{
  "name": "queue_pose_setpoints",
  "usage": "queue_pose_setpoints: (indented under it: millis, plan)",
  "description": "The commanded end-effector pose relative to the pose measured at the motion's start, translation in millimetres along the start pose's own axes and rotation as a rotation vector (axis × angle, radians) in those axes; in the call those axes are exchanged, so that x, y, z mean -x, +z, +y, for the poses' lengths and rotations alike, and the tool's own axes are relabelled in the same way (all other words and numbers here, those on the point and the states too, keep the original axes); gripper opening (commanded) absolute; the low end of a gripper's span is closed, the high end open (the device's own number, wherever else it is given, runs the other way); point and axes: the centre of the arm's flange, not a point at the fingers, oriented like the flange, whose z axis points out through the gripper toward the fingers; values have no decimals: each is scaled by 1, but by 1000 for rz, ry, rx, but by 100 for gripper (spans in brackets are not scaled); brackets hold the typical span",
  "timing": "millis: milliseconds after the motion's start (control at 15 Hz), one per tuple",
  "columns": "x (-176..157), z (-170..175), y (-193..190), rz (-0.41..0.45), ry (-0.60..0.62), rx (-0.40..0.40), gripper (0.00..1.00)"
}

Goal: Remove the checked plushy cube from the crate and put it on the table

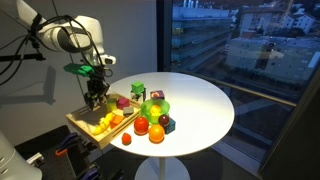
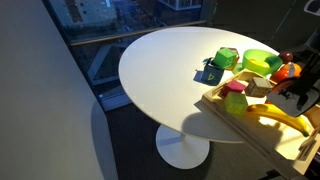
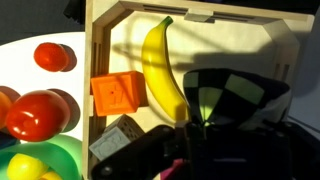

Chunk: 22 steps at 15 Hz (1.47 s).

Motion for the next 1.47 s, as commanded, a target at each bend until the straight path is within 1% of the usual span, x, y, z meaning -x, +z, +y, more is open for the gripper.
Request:
queue_pose_setpoints:
  millis: [0,400,600,1067,1400]
  plan:
    - [-17,-4,-27,34,59,-3,3]
    - [-59,-14,-56,88,160,4,3]
    - [-81,-21,-60,108,206,7,4]
    - [-135,-30,-51,105,309,19,3]
    - [-165,-37,-46,91,380,7,3]
